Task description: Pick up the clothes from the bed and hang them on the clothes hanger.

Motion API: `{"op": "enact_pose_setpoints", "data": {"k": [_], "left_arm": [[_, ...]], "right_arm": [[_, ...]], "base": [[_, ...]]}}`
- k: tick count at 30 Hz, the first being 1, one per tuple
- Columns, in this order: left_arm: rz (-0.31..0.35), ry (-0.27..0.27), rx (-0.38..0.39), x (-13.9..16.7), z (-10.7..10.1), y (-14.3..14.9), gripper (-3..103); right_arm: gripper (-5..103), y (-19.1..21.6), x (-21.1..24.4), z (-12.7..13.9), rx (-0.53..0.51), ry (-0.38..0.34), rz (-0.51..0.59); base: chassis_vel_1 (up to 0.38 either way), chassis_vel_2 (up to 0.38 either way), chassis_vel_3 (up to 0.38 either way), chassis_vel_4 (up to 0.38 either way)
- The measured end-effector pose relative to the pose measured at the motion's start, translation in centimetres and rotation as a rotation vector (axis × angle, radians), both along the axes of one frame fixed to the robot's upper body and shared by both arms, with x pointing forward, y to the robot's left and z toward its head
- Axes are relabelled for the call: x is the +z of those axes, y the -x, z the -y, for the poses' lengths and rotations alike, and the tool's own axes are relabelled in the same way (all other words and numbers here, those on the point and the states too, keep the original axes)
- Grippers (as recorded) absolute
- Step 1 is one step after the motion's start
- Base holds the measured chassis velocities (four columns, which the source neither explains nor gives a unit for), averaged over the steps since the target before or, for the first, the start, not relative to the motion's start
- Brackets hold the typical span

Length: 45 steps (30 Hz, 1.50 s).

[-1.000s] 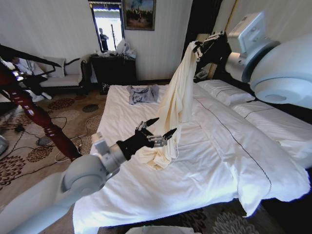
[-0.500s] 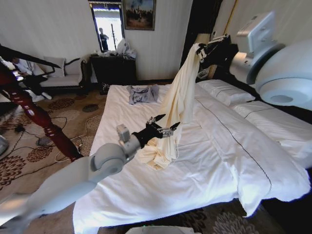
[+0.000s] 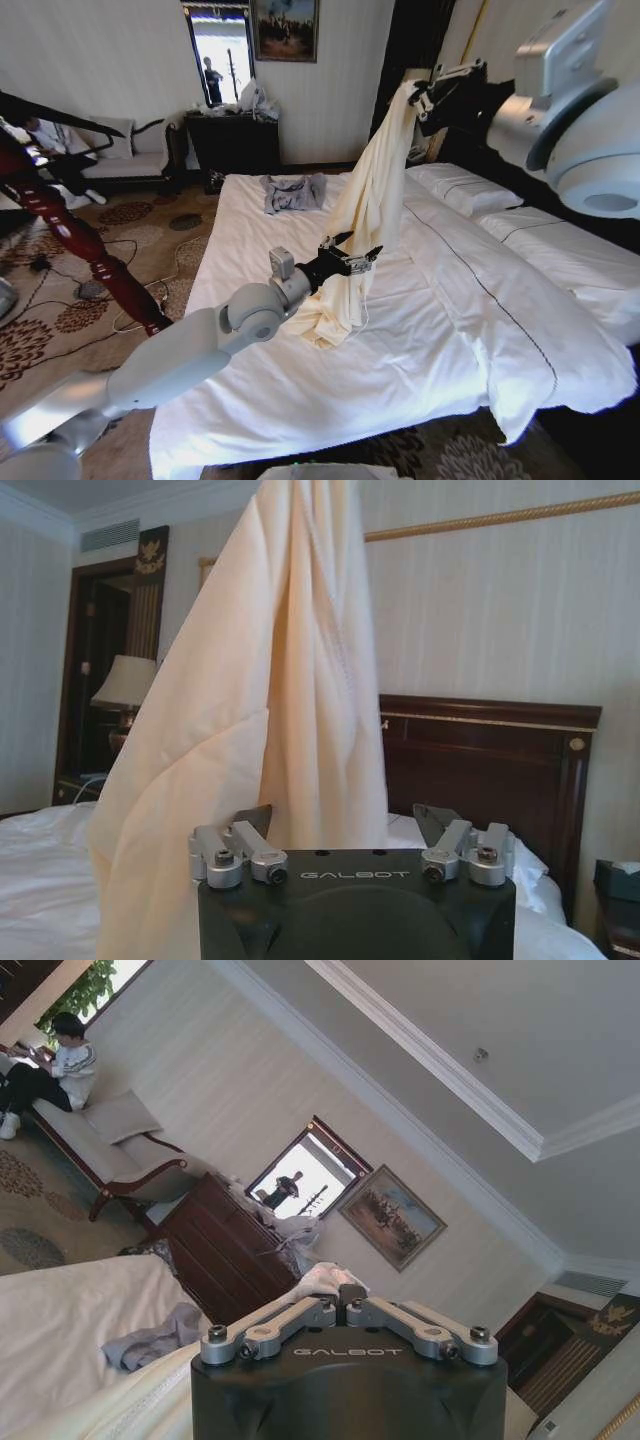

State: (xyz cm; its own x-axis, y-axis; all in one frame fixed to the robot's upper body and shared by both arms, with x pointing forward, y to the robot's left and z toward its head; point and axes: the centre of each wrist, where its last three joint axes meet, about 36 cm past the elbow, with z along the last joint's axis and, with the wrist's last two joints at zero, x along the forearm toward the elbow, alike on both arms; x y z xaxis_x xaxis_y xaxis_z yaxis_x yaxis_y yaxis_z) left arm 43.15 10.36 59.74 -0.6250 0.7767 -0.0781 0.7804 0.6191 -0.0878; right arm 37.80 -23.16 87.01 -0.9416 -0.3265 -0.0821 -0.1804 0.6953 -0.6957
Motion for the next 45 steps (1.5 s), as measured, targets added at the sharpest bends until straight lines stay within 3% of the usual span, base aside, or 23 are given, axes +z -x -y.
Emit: {"op": "enact_pose_setpoints", "data": {"k": [4,9,12,14,16,18,21,24,35,45], "left_arm": [[-0.004,0.001,0.019,-0.2,0.3,-0.5,75],[-0.012,0.002,0.034,-0.3,0.7,-0.8,53],[-0.013,-0.001,0.04,-0.5,0.8,-0.9,48],[-0.014,-0.002,0.044,-0.6,0.7,-0.9,36],[-0.013,-0.005,0.052,-0.6,0.2,-0.7,26],[-0.014,-0.008,0.057,-0.6,-0.2,-0.5,26],[-0.03,-0.026,0.086,-1.3,-1.9,-0.2,10],[-0.035,-0.027,0.107,-1.5,-2.8,-0.3,2],[0.002,0.013,0.16,0.3,-5.2,-0.3,0],[0.107,0.12,0.254,9.2,-12.2,-0.2,0]], "right_arm": [[0,0.4,-0.2,0.0,0.008,-0.007,-0.009],[0,0.9,-0.2,0.1,0.009,-0.018,-0.013],[0,1.1,-0.1,0.2,0.006,-0.023,-0.011],[0,1.1,-0.2,0.3,0.002,-0.025,-0.013],[0,1.0,-0.3,0.5,-0.005,-0.029,-0.015],[0,1.0,-0.4,0.7,-0.008,-0.031,-0.016],[0,1.0,-0.7,1.0,-0.013,-0.035,-0.019],[0,1.0,-0.9,0.9,-0.011,-0.033,-0.021],[0,1.4,-1.0,1.0,-0.012,-0.045,-0.02],[0,2.7,-3.1,2.5,-0.01,-0.089,-0.063]], "base": [[0.0,0.0,0.0,0.0],[0.0,0.0,0.0,0.0],[0.0,0.0,0.0,0.0],[0.0,0.0,0.0,0.0],[0.0,0.0,0.0,0.0],[0.0,0.0,0.0,0.0],[0.0,0.0,0.0,0.0],[0.0,0.0,0.0,0.0],[0.0,0.0,0.0,0.0],[0.0,0.0,0.0,0.0]]}}
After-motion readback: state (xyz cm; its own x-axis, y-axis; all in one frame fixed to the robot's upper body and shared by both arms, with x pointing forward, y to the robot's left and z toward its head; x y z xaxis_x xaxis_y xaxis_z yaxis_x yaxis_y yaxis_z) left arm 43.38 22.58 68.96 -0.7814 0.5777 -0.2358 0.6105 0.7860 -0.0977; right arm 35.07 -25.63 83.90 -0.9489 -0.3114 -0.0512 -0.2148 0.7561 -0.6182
